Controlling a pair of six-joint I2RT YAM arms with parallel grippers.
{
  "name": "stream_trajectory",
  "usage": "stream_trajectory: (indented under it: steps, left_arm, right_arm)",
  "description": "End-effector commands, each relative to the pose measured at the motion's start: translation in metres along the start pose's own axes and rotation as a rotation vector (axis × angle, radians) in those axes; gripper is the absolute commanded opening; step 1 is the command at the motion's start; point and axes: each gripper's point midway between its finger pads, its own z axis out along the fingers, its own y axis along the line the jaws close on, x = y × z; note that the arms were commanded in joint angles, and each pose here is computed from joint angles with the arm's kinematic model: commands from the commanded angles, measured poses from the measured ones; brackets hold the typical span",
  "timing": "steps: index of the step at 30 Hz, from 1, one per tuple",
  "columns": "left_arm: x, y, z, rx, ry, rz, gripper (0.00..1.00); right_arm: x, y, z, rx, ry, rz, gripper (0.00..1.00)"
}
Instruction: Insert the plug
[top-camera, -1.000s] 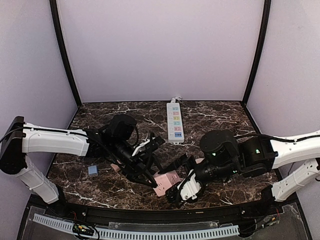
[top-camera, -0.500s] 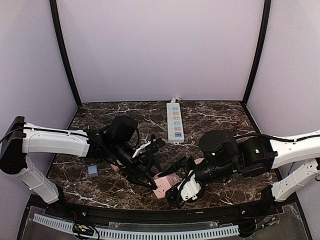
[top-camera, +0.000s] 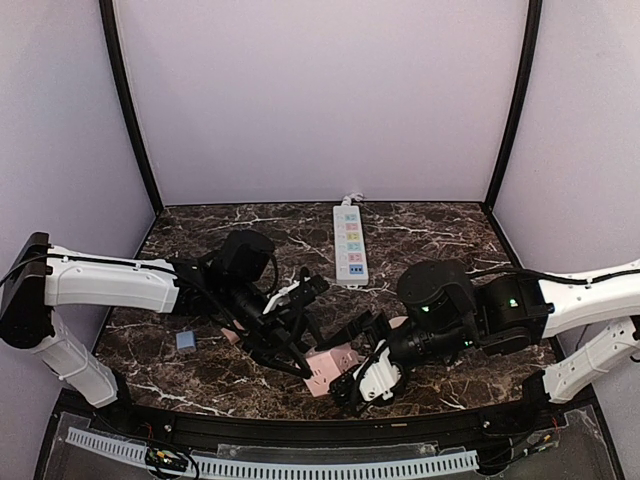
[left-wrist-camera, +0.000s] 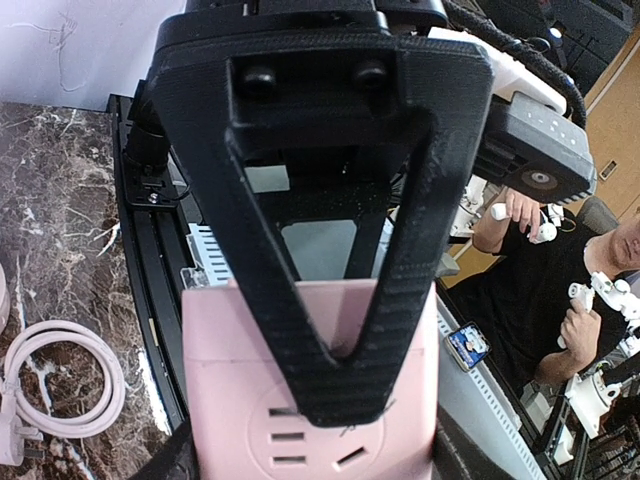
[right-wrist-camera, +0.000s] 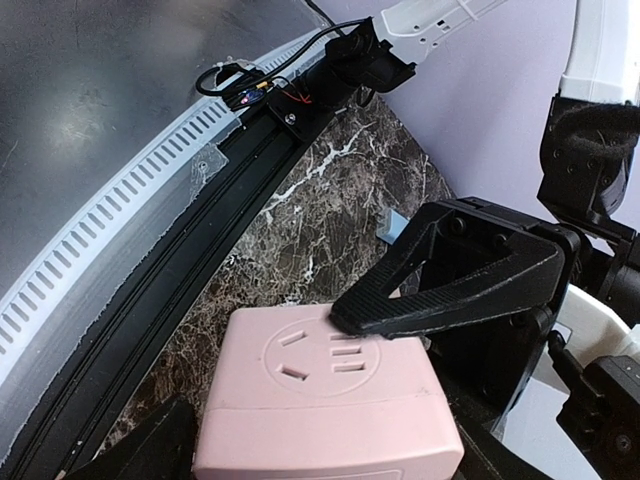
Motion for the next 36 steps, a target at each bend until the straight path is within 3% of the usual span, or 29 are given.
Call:
stream_trajectory:
  steps: [1, 6, 9, 11, 13, 15, 16, 17, 19, 21, 25, 36]
  left_arm:
    - [-0.015, -0.011, -0.001, 0.042, -0.021, 0.055, 0.04]
    - [-0.015, -0.01, -0.001, 0.04, -0.022, 0.053, 0.04]
    - [-0.015, -0.007, 0.0, 0.036, -0.023, 0.043, 0.04]
    - [-0.015, -0.006, 0.0, 0.034, -0.023, 0.039, 0.14]
    - [-0.015, -0.005, 0.001, 0.034, -0.024, 0.04, 0.29]
    - [-0.013, -0.006, 0.0, 0.026, -0.028, 0.046, 0.58]
    - [-0.016, -0.007, -0.001, 0.019, -0.035, 0.065, 0.66]
    - [-0.013, -0.008, -0.001, 0.017, -0.036, 0.068, 0.83]
    - [-0.014, -0.01, -0.003, 0.005, -0.045, 0.061, 0.97]
    - [-0.014, -0.012, -0.005, -0.014, -0.051, 0.071, 0.98]
    - [-0.015, 0.001, -0.011, -0.145, -0.066, 0.065, 0.99]
    - [-0.016, 0.059, -0.072, -0.761, -0.181, 0.014, 0.99]
  right_arm:
    - [-0.002, -0.003, -0.001, 0.02, -0.001, 0.0, 0.75]
    - [-0.001, -0.001, 0.002, 0.011, 0.002, 0.007, 0.64]
    - [-0.002, -0.002, 0.002, 0.013, -0.002, 0.01, 0.53]
    - [-0.004, -0.003, 0.001, 0.015, -0.007, 0.012, 0.44]
    - [-0.004, -0.003, 0.001, 0.014, -0.009, 0.011, 0.35]
    - [-0.004, -0.004, 0.001, 0.017, -0.006, 0.008, 0.25]
    - [-0.003, -0.004, 0.0, 0.019, -0.005, 0.006, 0.21]
    - [-0.002, -0.003, 0.0, 0.021, -0.001, 0.005, 0.18]
    - [-0.001, -0.003, -0.001, 0.024, 0.001, 0.005, 0.11]
    - [0.0, -0.004, -0.003, 0.033, 0.004, 0.012, 0.0]
    - [0.005, -0.007, -0.007, 0.067, 0.028, 0.054, 0.0]
    - [0.028, -0.036, -0.022, 0.214, 0.126, 0.192, 0.0]
